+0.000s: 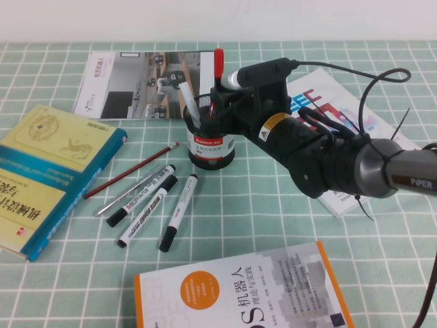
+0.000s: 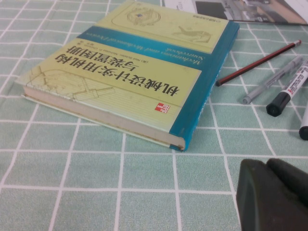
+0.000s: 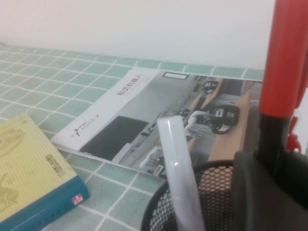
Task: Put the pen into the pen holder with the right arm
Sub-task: Place the pen onto the pen holder
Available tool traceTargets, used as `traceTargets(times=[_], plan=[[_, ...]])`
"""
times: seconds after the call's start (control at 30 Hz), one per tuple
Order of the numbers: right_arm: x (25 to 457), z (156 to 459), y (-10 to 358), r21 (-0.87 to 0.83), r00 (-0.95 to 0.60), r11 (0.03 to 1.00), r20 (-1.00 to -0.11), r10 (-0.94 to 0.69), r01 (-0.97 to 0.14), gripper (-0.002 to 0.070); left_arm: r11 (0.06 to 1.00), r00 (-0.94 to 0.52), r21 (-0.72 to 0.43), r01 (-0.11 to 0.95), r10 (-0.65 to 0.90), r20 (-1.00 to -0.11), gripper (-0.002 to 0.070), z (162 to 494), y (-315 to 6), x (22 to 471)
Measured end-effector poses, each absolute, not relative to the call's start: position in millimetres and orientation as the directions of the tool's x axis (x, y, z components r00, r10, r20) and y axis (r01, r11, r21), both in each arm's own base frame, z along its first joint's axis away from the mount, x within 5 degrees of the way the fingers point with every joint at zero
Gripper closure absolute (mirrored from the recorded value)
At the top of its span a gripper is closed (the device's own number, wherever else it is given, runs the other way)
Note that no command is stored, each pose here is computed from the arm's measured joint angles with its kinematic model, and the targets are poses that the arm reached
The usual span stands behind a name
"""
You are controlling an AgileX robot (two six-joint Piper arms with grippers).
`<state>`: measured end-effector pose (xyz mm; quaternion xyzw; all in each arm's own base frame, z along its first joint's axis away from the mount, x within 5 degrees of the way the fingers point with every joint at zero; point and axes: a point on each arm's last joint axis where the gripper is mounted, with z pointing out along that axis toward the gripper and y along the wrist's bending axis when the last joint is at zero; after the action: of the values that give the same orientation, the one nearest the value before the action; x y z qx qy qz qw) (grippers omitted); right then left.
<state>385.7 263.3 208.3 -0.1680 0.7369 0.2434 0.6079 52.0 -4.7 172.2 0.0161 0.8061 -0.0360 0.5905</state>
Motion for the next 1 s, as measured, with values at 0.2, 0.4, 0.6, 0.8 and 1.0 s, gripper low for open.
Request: traceTargets(times=[0.2, 0.4, 0.6, 0.8, 1.0], plan=[[385.8, 208.1, 263.1, 0.159, -0.208, 0.827, -0.977, 0.052, -0.540, 0.0555, 0.997, -0.302, -0.039, 0.069, -0.016, -0.953, 0.0681, 172.2, -4.7, 52.0], [386.9, 207.2, 261.3, 0.195, -0.235, 0.837, -0.968, 0.083, -0.511, 0.0417, 0.997, -0.302, -0.039, 0.069, -0.016, -0.953, 0.0681, 172.2, -4.7, 52.0], [384.0, 216.4, 258.5, 0.213, -0.271, 0.843, -0.959, 0.083, -0.494, 0.0319, 0.997, -0.302, -0.039, 0.069, -0.016, -0.953, 0.0681, 172.2, -4.7, 52.0], [363.9, 268.3, 246.6, 0.201, -0.318, 0.843, -0.947, 0.037, -0.499, 0.0365, 0.997, -0.302, -0.039, 0.069, -0.016, -0.953, 0.0681, 172.2, -4.7, 52.0], [321.4, 327.1, 219.1, 0.166, -0.433, 0.853, -0.898, -0.077, -0.495, 0.0643, 0.997, -0.302, -0.039, 0.069, -0.016, -0.953, 0.0681, 172.2, -4.7, 52.0]])
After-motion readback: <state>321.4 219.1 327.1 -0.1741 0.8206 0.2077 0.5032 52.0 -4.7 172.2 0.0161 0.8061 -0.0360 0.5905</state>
